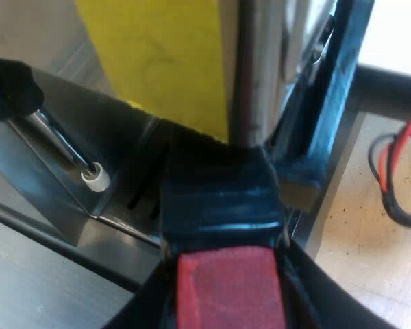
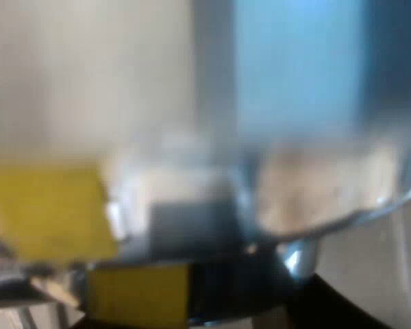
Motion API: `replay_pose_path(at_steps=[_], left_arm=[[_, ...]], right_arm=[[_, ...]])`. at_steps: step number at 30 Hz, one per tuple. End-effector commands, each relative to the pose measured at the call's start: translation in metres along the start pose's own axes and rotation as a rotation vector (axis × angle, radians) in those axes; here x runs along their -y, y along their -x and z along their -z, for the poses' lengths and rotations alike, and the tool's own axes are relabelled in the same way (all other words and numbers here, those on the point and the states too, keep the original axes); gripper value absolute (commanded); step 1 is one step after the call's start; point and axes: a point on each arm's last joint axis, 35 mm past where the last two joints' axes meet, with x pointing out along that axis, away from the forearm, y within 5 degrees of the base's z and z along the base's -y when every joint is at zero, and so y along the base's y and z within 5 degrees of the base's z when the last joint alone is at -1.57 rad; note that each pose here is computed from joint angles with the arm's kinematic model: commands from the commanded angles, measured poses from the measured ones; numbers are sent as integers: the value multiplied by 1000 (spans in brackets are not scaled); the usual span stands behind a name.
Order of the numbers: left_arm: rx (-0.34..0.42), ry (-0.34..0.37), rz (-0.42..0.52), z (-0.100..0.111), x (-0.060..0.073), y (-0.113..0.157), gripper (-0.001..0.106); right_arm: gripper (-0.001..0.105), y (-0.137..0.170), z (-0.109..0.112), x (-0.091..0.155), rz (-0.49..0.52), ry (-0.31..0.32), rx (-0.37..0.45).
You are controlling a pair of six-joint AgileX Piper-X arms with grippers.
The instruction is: Put the handle in the coffee machine
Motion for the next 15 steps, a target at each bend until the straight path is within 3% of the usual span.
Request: replay_pose_path(at_steps=[1, 4, 12, 15], left_arm=[[138, -72, 125, -10, 12, 9, 0], [135, -67, 128, -10, 11, 9, 0], [121, -68, 117, -9, 10, 8, 0], [94, -114, 88, -8, 9, 8, 0]], right_arm=[[28, -4, -7, 5, 30, -21, 37], [28, -4, -10, 6, 39, -4, 57], [28, -3, -16, 9, 53, -52, 94], [28, -3, -18, 10, 61, -77, 113]])
